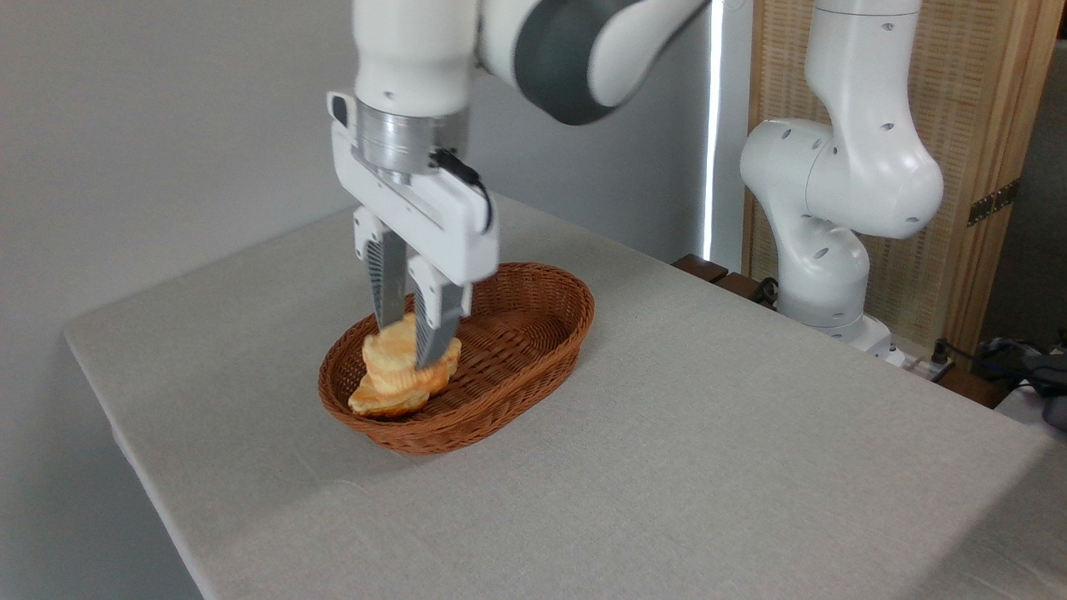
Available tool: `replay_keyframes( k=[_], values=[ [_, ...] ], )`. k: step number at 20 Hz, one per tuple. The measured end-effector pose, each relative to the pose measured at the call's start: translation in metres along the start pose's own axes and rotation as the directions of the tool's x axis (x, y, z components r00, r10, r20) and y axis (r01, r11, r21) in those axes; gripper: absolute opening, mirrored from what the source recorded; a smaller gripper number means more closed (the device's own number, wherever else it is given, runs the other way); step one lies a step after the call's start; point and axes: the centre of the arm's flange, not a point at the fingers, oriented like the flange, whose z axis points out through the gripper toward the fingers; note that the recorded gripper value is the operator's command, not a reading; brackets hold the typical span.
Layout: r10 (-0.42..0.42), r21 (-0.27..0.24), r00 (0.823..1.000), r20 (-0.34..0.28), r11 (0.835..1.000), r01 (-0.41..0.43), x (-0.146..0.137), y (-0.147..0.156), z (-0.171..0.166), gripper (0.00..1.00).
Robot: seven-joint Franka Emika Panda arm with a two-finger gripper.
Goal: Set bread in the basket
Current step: 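Lower the roll onto the other bread and open the gripper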
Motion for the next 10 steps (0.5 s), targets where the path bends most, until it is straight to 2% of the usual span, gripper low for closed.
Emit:
replay_keyframes(
  k=[4,10],
  values=[
    [0.061,-0.07,0.995,0.076,0.996,-0.056,0.018,0.045,0.017,1.0],
    [0.074,-0.072,0.989,0.129,0.995,-0.065,0.013,0.042,0.027,1.0]
  ],
)
